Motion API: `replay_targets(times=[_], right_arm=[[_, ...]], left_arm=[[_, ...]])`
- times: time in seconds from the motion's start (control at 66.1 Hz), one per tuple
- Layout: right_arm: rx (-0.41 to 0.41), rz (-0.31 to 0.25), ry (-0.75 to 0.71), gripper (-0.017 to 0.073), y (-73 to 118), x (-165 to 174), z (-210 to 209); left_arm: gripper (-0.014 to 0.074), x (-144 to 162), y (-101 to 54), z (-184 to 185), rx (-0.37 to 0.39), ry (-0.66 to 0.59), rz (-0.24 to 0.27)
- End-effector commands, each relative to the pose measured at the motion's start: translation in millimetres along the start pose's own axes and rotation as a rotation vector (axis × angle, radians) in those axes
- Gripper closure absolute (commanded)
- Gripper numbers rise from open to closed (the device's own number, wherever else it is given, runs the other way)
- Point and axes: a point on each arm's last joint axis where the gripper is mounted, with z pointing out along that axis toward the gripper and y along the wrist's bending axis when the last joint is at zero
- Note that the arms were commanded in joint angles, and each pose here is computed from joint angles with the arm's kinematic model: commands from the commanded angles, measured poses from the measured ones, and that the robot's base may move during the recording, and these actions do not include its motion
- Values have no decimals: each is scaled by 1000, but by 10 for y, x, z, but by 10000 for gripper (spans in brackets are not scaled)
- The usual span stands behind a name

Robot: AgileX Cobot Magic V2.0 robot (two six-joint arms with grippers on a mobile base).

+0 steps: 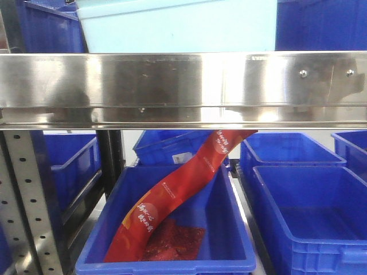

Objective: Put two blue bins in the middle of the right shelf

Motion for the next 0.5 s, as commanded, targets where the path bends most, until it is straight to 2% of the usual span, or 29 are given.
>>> replay_targets(times=[0.0, 0.136, 0.318, 0.484], right_arm=[[4, 2, -20, 725, -3, -12, -2], [4, 2, -20, 725, -3, -12, -2], [4, 2, -20, 725, -3, -12, -2], [4, 2, -20, 725, -3, -12, -2]], left_arm=[[704, -7, -25, -6, 45, -8, 12], [704, -7, -38, -7, 68, -7, 13], [704, 16, -24, -6, 44, 18, 14], [704, 45, -24, -7, 44, 50, -6]])
